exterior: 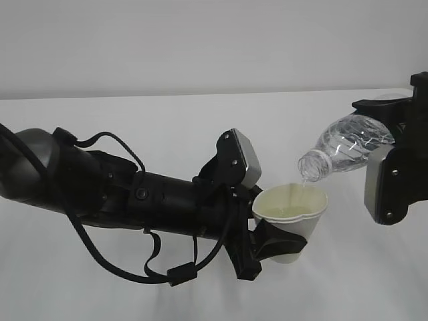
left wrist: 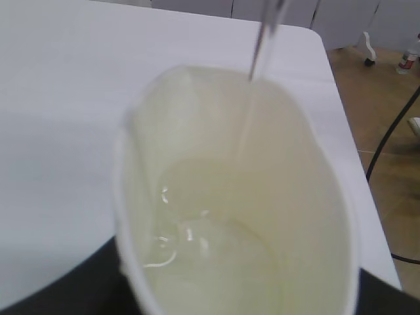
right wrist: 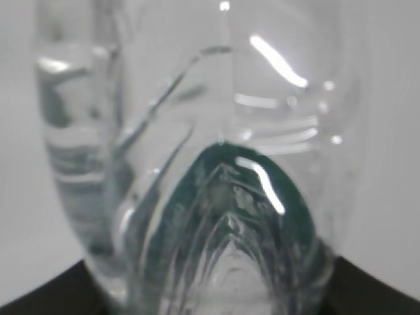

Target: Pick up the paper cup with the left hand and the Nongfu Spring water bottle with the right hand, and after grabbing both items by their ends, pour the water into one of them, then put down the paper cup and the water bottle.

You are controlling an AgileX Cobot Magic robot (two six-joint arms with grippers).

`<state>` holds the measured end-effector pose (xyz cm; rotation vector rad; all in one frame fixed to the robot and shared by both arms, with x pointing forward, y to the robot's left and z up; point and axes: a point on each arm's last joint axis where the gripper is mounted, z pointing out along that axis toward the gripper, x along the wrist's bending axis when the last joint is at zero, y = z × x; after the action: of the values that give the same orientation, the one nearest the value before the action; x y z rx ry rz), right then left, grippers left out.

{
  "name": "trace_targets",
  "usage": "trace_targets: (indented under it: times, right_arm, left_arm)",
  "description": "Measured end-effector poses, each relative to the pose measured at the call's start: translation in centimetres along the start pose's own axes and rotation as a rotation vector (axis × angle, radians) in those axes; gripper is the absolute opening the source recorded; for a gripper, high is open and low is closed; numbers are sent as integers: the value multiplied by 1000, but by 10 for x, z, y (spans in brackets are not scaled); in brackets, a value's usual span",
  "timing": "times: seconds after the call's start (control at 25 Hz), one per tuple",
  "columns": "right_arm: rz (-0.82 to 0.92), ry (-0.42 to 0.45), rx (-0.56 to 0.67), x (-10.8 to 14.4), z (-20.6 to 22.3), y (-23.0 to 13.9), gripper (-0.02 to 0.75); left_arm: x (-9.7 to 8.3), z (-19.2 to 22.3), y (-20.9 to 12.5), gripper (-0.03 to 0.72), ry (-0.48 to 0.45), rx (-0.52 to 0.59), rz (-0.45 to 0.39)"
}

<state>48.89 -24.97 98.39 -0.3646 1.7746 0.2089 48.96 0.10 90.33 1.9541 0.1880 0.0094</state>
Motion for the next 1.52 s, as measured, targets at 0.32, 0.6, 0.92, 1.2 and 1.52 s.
trace_targets:
  times: [0.32, 0.6, 0.92, 1.2, 1.52]
  right_arm:
    - [0, 0, 0, 0, 0, 0, 386]
    - [0, 0, 0, 0, 0, 0, 385]
    - [0, -2, 0, 0, 0, 0, 385]
    - [0, -4, -1, 0, 0, 0, 385]
    - [-1, -4, -1, 0, 0, 0, 385]
  left_arm:
    - [0, 0, 0, 387, 1, -1, -2]
    - [0, 0, 0, 387, 1, -1, -2]
    - [0, 0, 0, 387, 1, -1, -2]
    - [0, 0, 0, 387, 1, -1, -2]
    - [0, 0, 0, 387, 1, -1, -2]
